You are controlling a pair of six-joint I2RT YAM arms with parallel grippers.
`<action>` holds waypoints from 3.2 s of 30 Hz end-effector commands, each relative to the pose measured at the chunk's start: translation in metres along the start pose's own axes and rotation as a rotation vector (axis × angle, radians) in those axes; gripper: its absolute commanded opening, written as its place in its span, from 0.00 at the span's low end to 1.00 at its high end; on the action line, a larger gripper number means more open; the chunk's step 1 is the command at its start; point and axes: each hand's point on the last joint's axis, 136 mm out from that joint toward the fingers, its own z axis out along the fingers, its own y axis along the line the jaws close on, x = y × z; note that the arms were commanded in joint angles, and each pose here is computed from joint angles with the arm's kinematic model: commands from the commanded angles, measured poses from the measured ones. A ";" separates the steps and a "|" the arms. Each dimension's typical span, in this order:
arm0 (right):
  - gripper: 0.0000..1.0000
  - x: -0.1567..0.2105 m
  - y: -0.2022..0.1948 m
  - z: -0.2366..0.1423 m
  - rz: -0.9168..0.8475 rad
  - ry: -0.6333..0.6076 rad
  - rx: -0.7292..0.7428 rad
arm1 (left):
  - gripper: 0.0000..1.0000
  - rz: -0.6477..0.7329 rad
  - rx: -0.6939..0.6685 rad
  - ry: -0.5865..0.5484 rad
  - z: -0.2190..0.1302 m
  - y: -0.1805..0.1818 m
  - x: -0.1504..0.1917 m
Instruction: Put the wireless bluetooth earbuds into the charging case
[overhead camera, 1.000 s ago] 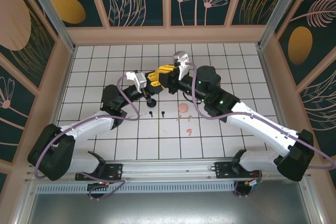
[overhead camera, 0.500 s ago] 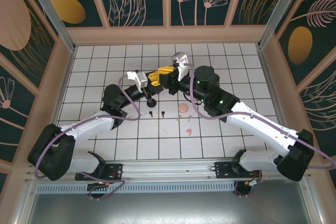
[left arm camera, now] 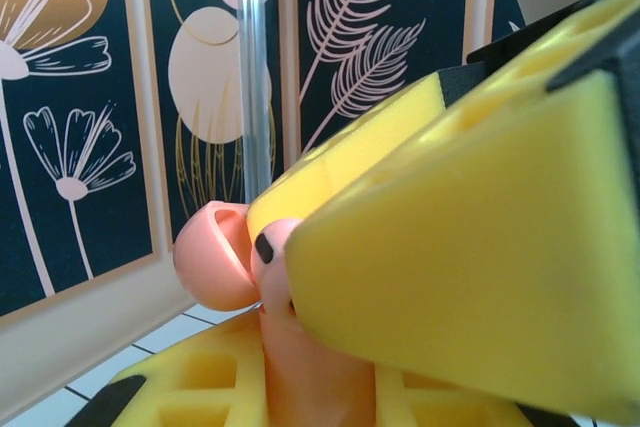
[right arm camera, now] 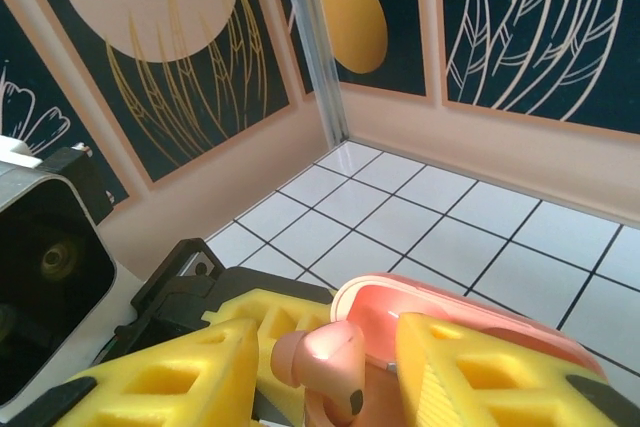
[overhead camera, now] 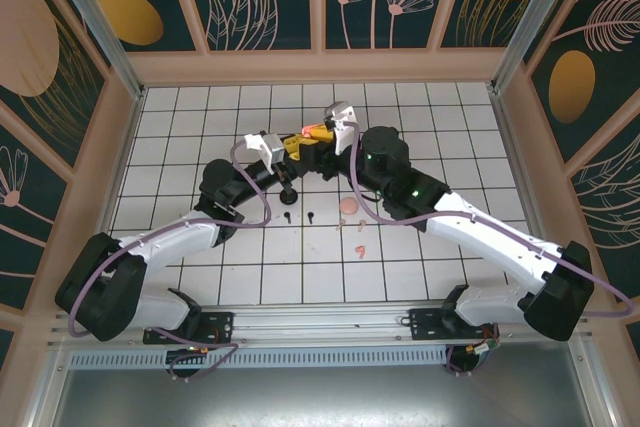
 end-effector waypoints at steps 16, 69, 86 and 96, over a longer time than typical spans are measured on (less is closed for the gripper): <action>0.67 -0.005 -0.012 -0.002 0.077 0.043 0.092 | 0.00 0.059 0.020 -0.173 0.000 -0.007 -0.049; 0.75 -0.037 -0.007 -0.006 0.395 0.232 0.377 | 0.00 0.108 -0.166 -0.091 0.001 0.028 -0.023; 0.76 -0.025 0.000 0.012 0.362 0.280 0.356 | 0.00 0.104 -0.155 -0.098 0.003 0.026 -0.025; 0.75 -0.017 -0.009 0.014 0.340 0.296 0.401 | 0.00 0.102 -0.150 -0.104 0.002 0.025 -0.027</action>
